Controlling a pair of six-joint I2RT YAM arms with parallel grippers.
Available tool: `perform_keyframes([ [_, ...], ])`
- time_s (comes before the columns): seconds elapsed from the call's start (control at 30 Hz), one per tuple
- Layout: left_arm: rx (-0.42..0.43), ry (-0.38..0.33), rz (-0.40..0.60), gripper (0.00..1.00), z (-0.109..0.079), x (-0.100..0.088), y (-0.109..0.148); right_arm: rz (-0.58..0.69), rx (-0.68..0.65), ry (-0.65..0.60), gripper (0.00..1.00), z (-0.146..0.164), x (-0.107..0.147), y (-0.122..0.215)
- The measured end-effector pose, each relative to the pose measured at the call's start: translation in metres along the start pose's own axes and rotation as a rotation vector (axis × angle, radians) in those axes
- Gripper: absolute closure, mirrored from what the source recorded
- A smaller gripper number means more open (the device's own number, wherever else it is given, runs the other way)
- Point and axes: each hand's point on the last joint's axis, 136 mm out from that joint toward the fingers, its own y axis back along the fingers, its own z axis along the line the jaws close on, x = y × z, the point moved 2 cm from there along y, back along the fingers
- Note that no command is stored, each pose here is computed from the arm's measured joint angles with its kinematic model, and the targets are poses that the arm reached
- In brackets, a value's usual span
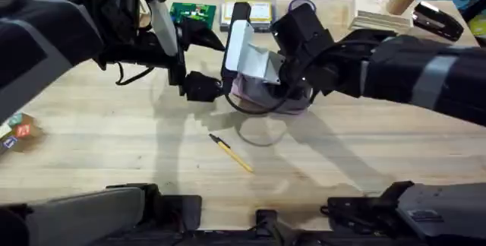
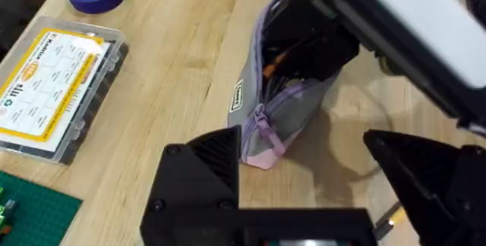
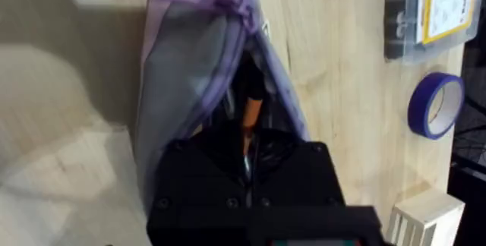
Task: Unzip the bag, pick up the pens from the table one at a time and place them inside, then zip the bag closed.
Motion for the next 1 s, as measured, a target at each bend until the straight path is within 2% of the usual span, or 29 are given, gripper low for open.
perform_keyframes([
  [0.17,0.000,0.000,0.000,0.007,0.000,0.000,0.000,-0.020,0.015,0.000,0.970,-0.003,-0.006,-0.007],
  [0.27,0.000,0.000,0.000,0.008,0.000,0.000,0.000,-0.024,0.019,-0.002,0.891,-0.004,-0.007,-0.007],
  [0.3,0.000,0.000,0.000,0.007,0.000,0.000,0.000,-0.024,0.019,-0.002,0.801,-0.004,-0.007,-0.007],
  [0.47,0.000,0.000,0.000,0.007,0.000,0.000,0.000,-0.014,0.009,0.000,0.095,-0.002,-0.005,-0.007],
  [0.5,0.000,0.000,0.000,0.007,0.000,0.000,0.000,-0.012,0.008,0.002,0.028,-0.002,-0.004,-0.007],
  [0.83,0.000,0.000,0.000,0.009,0.000,0.000,0.000,0.005,0.004,-0.041,0.003,-0.002,-0.001,-0.006],
  [1.0,0.000,0.000,0.000,0.008,0.000,0.000,0.000,-0.001,0.009,-0.083,0.003,-0.003,0.000,0.007],
])
